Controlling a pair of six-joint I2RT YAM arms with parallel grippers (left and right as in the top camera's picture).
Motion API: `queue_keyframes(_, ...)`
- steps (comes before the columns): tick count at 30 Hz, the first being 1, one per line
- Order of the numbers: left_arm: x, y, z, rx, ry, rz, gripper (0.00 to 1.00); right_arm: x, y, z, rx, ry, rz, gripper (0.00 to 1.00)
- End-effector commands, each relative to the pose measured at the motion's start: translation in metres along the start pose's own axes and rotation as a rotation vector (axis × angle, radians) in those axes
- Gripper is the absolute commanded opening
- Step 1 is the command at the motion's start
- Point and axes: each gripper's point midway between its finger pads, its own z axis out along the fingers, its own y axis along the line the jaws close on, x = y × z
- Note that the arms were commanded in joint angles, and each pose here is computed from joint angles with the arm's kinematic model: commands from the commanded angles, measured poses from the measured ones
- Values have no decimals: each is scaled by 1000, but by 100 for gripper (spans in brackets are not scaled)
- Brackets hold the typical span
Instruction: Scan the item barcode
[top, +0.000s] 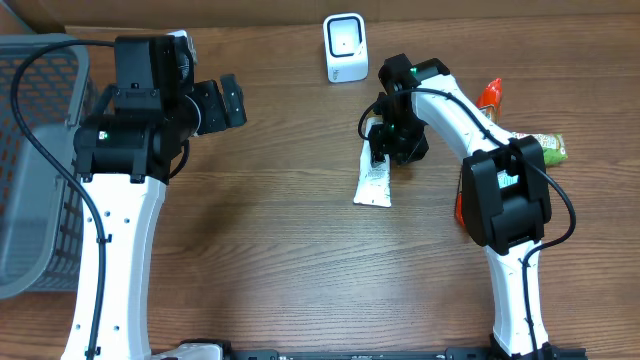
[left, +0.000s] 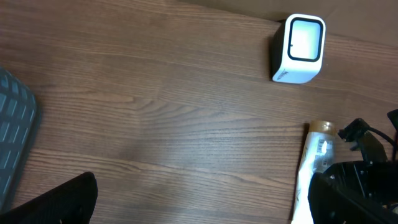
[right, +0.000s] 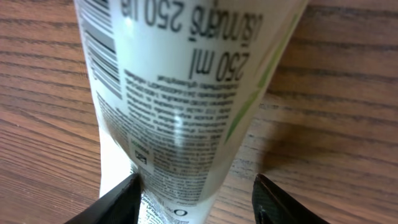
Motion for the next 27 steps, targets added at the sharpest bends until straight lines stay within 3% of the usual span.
queue_keyframes(1,-3,0,-2,-8,-12,-11,99,5,-23,12,90,22,-19,56)
queue_keyframes(9,-3,0,-2,-8,-12,-11,100,4,-6,30,-234,19,54,33)
queue_keyframes(19,-3,0,-2,-8,-12,-11,99,-16,-6,-11,-273,-123,17,43)
queue_keyframes(27,-3,0,-2,-8,-12,-11,100,-11,0,-26,-297,-194,11,45)
